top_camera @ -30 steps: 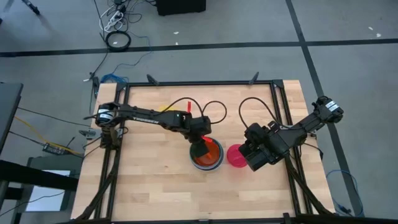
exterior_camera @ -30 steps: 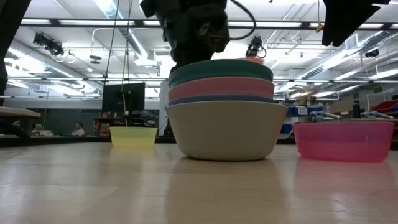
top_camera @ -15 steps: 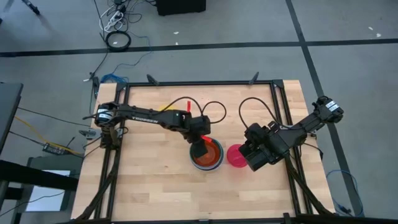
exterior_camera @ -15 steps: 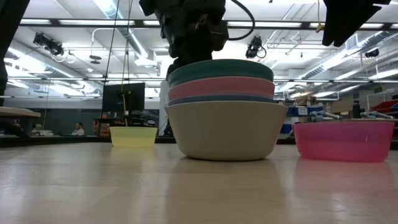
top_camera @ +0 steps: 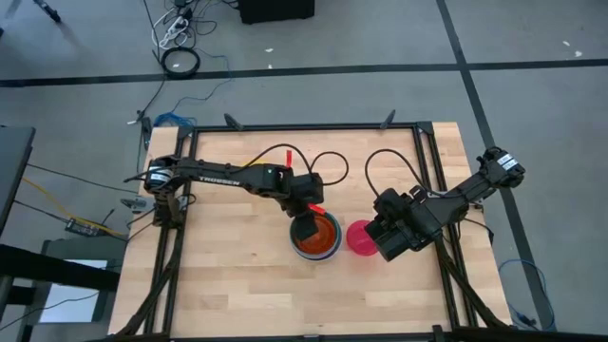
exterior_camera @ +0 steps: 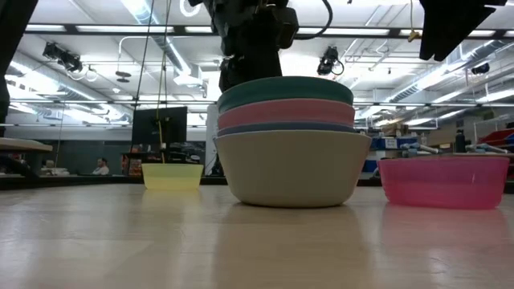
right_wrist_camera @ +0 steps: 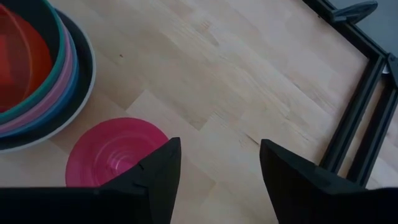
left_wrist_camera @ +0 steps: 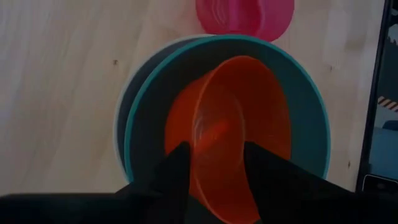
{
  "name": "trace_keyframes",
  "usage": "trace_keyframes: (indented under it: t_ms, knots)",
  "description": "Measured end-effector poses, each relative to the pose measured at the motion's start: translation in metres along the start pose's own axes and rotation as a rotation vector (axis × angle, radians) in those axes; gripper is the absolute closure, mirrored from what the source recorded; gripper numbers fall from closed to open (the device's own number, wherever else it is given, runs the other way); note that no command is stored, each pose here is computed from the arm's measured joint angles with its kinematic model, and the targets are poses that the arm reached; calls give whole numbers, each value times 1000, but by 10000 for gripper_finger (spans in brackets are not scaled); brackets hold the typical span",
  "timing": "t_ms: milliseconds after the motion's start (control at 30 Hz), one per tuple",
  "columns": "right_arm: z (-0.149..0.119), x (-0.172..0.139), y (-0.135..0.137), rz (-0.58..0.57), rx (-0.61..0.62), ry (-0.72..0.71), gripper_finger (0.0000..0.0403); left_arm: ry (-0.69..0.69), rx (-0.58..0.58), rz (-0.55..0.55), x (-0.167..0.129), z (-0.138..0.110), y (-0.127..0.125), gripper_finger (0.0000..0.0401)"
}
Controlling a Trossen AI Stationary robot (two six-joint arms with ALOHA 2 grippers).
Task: Nest bowls inside each other
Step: Stack the orange bowl on top of the green bowl, then stack the pink bowl on top of the orange bowl
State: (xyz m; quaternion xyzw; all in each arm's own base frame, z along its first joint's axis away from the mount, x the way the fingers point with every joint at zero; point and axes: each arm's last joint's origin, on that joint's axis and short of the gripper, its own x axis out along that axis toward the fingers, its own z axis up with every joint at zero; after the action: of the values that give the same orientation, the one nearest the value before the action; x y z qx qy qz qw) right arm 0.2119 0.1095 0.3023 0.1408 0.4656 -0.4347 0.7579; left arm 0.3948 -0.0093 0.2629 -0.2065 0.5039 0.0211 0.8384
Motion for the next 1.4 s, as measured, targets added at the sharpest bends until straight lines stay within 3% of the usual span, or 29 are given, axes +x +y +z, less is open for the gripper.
trace_keyframes:
  t_ms: [267, 567, 933, 1033, 1133, 1233, 1400]
  knots:
    - [0, 0, 0, 0, 2, 4, 195, 5, 15, -16, 0, 0, 0, 233]
    - [0, 0, 0, 1, 3, 7, 196, 6, -4, -24, 0, 0, 0, 176]
    - [0, 0, 0, 1, 10, 8, 196, 78, -79, 87, -4, -5, 14, 162]
    - [-3, 3, 0, -3, 15, 39, 197, 127, -57, 35, -15, -4, 2, 162]
    - [-13, 20, 2, -56, -1, 174, 197, 108, 15, 34, -32, 2, -11, 162]
    - [-27, 44, 6, -82, -8, 269, 197, 45, 71, 98, -53, 8, -23, 162]
    - [-43, 72, 12, -31, 11, 308, 197, -15, 119, 298, -92, 6, -32, 162]
